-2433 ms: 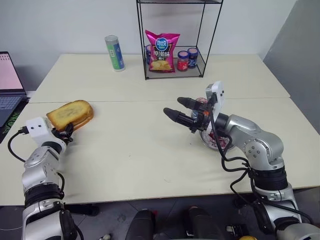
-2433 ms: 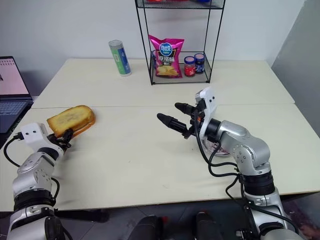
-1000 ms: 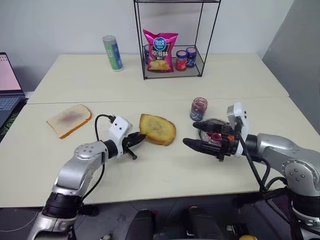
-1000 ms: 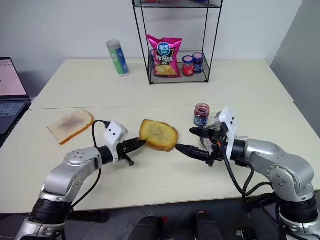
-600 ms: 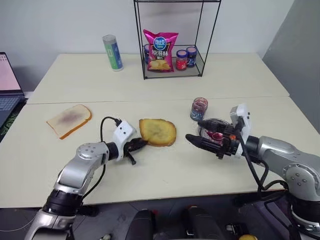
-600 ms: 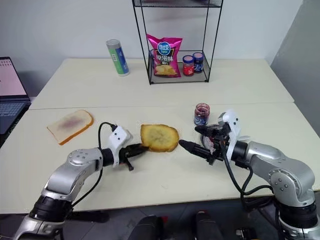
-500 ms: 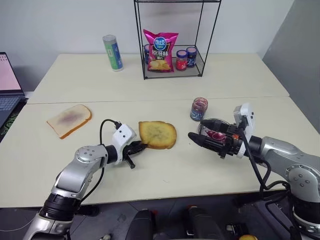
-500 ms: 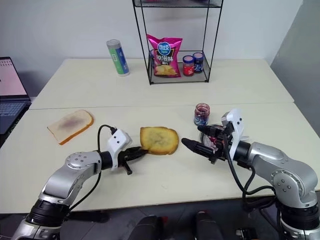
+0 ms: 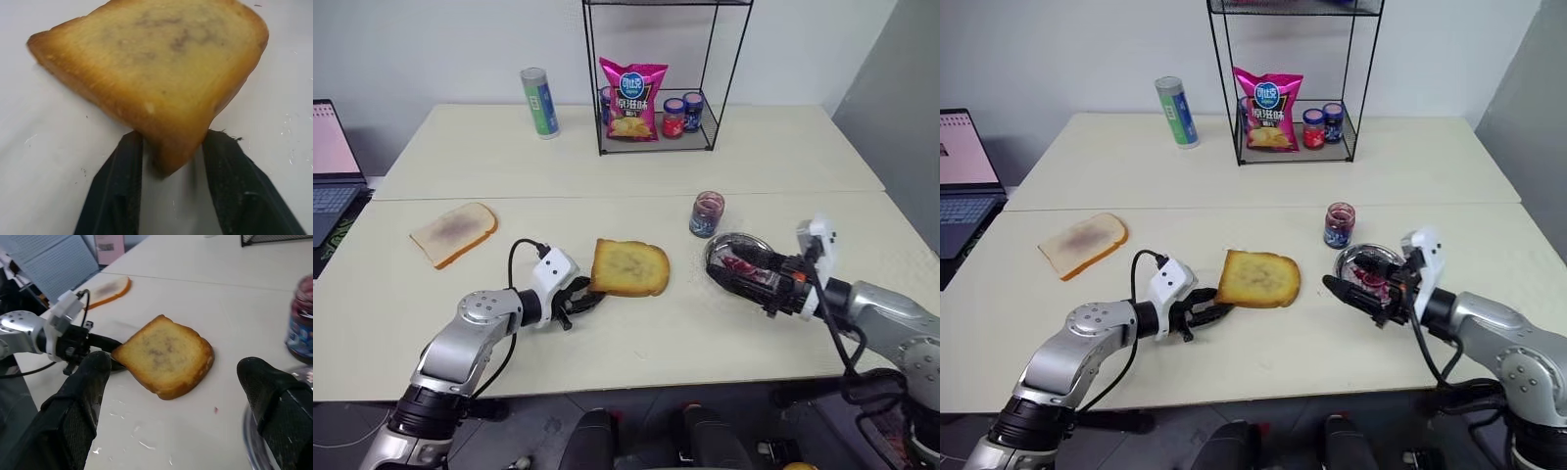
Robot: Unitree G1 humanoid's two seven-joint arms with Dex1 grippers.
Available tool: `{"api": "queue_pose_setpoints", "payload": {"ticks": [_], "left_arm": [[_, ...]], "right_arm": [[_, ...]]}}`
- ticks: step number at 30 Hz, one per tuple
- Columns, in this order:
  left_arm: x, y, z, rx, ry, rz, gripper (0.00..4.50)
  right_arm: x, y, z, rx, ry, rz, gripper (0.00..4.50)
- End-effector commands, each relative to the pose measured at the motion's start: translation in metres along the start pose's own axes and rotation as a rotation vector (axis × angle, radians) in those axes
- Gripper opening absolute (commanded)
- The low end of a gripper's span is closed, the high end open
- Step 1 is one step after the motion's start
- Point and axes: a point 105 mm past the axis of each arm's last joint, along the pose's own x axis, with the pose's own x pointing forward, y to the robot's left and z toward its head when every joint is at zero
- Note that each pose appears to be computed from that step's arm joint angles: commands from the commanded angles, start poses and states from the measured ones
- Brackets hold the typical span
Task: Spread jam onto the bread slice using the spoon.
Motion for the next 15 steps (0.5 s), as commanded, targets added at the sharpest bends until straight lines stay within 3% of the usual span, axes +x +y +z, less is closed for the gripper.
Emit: {"api": "queue_pose_setpoints", "payload": {"ticks": [1,8,10,15], "left_arm": [[-0.014,-0.001,0.007,0.007,-0.023,-0.004,2.75],[-0.057,0.0,-0.016,0.083,0.133,-0.019,4.09],[-0.061,0.005,-0.006,0.115,0.121,-0.01,4.47],[-0.048,0.0,0.044,0.148,-0.052,-0.056,4.47]], "right_arm": [[-0.025,-0.013,0.009,0.046,-0.075,-0.09,4.5],[-0.069,-0.061,-0.005,0.22,-0.215,-0.394,4.5],[-0.073,-0.063,-0.009,0.283,-0.249,-0.411,4.5],[-0.075,-0.077,-0.018,0.432,-0.347,-0.495,4.5]]}}
